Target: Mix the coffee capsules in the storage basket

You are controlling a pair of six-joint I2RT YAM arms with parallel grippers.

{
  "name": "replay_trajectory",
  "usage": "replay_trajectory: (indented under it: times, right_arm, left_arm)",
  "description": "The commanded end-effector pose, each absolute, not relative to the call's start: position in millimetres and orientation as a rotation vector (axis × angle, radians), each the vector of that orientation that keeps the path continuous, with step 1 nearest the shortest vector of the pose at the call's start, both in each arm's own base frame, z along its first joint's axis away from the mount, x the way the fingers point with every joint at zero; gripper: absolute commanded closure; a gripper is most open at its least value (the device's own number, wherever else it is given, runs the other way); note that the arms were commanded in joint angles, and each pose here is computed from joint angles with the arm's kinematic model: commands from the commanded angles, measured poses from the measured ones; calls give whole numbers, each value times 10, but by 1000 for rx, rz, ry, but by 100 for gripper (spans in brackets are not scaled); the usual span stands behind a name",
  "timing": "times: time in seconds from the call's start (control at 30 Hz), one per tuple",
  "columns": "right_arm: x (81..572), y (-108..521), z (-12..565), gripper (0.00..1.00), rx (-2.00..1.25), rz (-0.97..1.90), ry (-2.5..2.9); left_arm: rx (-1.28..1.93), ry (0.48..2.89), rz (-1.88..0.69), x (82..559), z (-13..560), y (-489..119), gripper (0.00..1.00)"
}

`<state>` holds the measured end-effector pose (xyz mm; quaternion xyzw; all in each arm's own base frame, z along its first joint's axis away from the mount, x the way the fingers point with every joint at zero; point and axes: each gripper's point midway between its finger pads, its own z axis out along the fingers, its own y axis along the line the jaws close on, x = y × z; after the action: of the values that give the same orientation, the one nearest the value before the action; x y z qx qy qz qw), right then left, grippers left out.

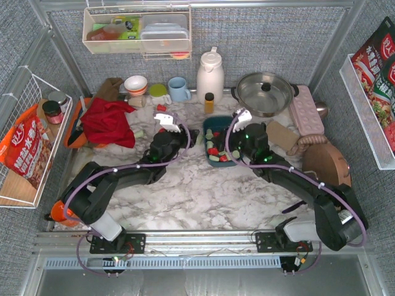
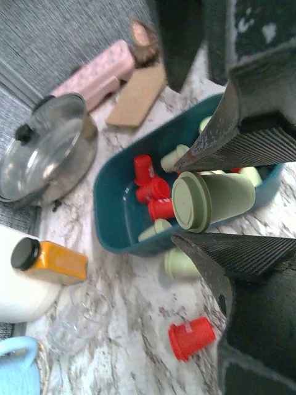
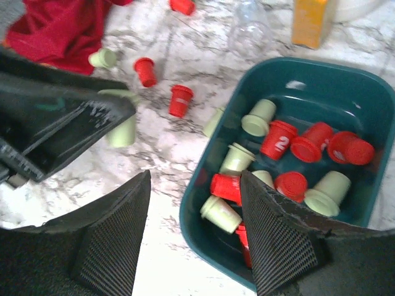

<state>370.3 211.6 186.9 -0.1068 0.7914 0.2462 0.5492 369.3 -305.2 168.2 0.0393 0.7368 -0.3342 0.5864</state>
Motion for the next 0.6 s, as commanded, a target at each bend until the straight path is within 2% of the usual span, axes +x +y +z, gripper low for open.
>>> replay_trajectory:
  times: [0.0, 0.57]
  right_arm:
    - [3586, 2334, 2184, 37, -275, 775, 1666]
    - [3648, 2450, 2165, 35, -259, 855, 1560]
  left_arm:
    - [18, 1594, -938, 3716, 2107, -3251, 61]
    - [-76, 1652, -1039, 3684, 2176, -3599, 57]
